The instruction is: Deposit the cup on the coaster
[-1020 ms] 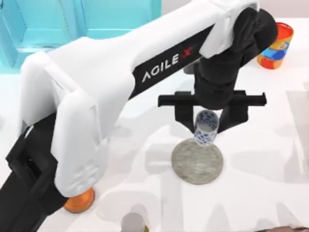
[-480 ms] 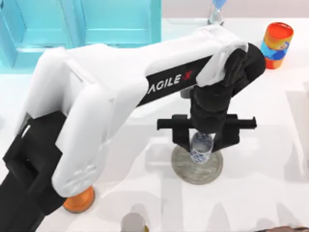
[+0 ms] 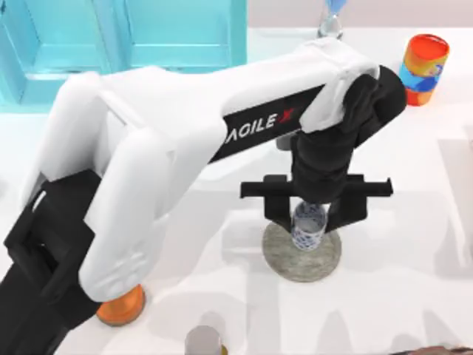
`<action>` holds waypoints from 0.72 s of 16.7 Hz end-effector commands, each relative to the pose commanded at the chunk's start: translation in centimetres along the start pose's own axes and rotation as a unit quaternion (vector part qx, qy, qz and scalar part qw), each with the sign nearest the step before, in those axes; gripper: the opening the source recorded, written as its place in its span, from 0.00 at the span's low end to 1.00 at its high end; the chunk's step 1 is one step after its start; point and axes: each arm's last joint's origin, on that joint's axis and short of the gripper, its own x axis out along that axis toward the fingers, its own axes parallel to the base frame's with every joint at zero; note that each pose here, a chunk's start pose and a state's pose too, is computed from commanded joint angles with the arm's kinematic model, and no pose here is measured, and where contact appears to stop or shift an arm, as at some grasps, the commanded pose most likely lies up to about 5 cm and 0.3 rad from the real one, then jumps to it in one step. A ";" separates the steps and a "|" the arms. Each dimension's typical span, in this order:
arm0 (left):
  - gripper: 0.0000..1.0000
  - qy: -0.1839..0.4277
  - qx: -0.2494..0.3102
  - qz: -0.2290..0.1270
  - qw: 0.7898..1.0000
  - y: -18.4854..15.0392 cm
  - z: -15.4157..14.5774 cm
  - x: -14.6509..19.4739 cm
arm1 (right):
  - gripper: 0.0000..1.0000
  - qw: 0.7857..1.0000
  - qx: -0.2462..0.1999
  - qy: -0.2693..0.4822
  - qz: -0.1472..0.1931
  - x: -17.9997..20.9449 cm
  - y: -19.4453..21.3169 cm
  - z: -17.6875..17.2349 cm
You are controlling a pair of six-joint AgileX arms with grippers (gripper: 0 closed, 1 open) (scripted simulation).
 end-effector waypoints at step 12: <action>1.00 0.000 0.000 0.000 1.000 0.0 0.0 0.0 | 1.00 1.000 0.000 0.000 0.000 0.0 0.0 0.0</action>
